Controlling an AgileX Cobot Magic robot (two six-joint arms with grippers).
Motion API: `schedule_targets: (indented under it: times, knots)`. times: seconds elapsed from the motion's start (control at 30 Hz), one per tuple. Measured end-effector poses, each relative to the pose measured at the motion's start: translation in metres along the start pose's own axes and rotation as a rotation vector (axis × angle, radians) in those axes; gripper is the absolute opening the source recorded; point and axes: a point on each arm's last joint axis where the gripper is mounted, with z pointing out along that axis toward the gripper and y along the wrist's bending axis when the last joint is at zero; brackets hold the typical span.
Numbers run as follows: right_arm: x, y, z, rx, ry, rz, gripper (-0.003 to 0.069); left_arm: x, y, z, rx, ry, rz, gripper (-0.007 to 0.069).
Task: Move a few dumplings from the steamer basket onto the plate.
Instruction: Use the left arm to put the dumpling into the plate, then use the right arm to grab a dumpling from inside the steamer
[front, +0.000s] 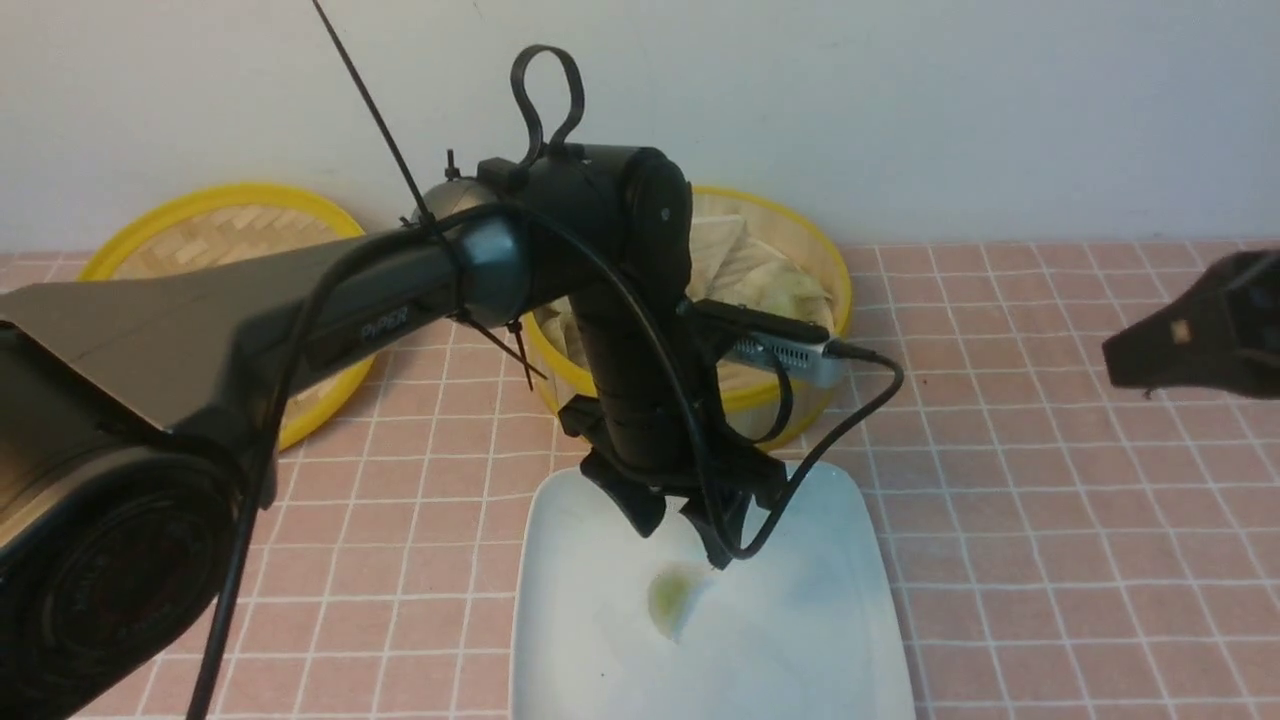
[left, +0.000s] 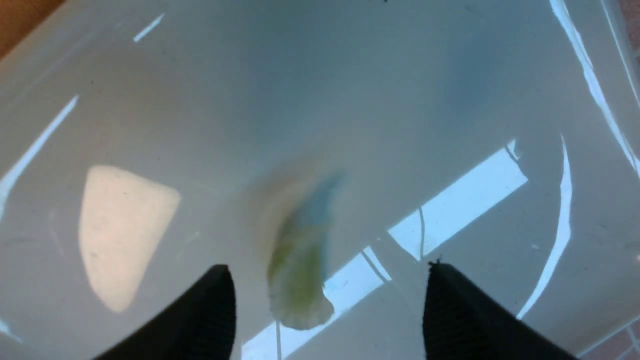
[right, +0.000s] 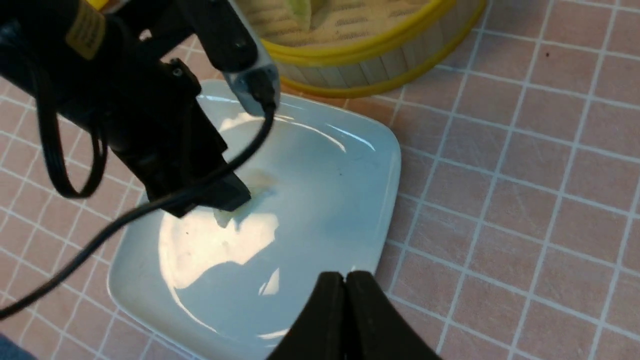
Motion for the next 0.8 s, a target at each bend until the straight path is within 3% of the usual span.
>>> schedule_targets:
  times: [0.07, 0.17, 0.2, 0.27, 0.53, 0.8]
  knots:
    - [-0.021, 0.005, 0.005, -0.022, -0.004, -0.047, -0.0015, 0.001, -0.001, -0.007, -0.007, -0.015, -0.006, 0.0415]
    - [-0.049, 0.014, 0.027, -0.046, 0.022, -0.126, -0.0013, 0.005, -0.004, -0.031, -0.050, -0.067, 0.013, 0.0218]
    - [-0.059, 0.017, 0.037, -0.045, 0.034, -0.160, -0.0013, 0.008, -0.005, -0.044, -0.073, -0.098, 0.020, 0.0120]
    - [-0.076, 0.019, 0.060, -0.028, 0.057, -0.209, -0.0010, 0.017, -0.008, -0.076, -0.122, -0.169, 0.025, 0.0036]
    - [-0.114, -0.006, 0.145, 0.023, 0.127, -0.218, 0.0018, 0.094, -0.005, -0.172, -0.190, -0.370, -0.066, -0.0006]
    - [-0.122, -0.021, 0.242, 0.052, 0.209, -0.269, 0.0202, 0.164, -0.011, -0.197, -0.184, -0.424, -0.105, -0.0006]
